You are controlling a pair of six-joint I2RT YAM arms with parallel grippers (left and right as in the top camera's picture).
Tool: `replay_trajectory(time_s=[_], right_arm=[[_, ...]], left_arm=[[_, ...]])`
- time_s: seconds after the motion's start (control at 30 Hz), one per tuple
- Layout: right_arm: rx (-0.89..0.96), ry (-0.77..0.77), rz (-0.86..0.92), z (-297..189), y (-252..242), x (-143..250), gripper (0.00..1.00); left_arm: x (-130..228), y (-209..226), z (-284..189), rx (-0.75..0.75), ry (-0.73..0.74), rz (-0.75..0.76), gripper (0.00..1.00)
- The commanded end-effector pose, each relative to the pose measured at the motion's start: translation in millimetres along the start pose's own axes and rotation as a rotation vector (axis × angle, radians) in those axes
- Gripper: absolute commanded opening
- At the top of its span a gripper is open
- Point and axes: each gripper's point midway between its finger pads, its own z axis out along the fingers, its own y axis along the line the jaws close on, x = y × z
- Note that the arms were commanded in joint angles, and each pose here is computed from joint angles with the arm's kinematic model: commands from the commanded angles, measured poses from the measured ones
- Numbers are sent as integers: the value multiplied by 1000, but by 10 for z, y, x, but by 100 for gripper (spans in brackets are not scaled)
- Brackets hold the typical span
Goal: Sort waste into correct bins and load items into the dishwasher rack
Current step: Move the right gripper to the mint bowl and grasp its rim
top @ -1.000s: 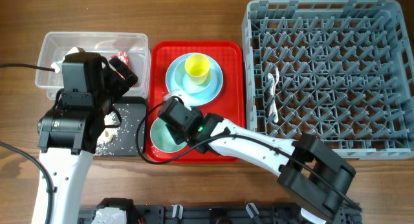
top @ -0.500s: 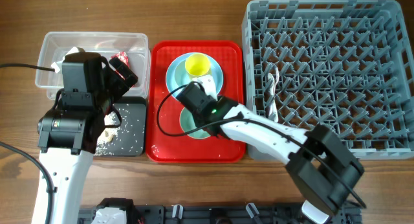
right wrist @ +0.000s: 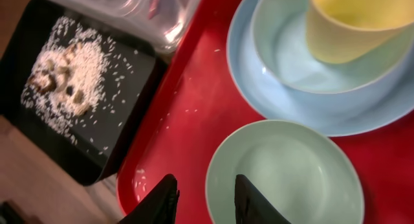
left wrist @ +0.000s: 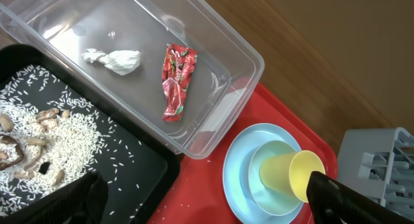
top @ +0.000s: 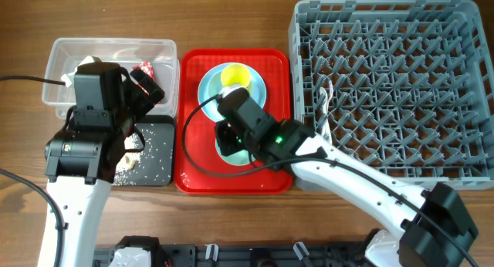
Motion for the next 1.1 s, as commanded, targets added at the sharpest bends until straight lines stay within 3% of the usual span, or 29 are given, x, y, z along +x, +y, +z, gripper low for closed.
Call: replay_trajectory(time_s=[0.0, 0.23, 0.6, 0.83, 1.07], right_arm=[[-42, 52, -113, 150, 206, 204, 30], [-2, 198, -218, 629, 200, 696, 29], [150, 155, -237, 625, -65, 610, 33], [149, 195, -249, 741, -95, 724, 38], [140, 190, -243, 767, -78, 717, 27]], left_arm=[[-50, -32, -30, 12, -11, 6, 100], [-50, -32, -30, 12, -11, 6, 100], [-50, -32, -30, 12, -11, 6, 100], [-50, -32, -30, 12, -11, 6, 100], [-50, -32, -30, 12, -11, 6, 100]])
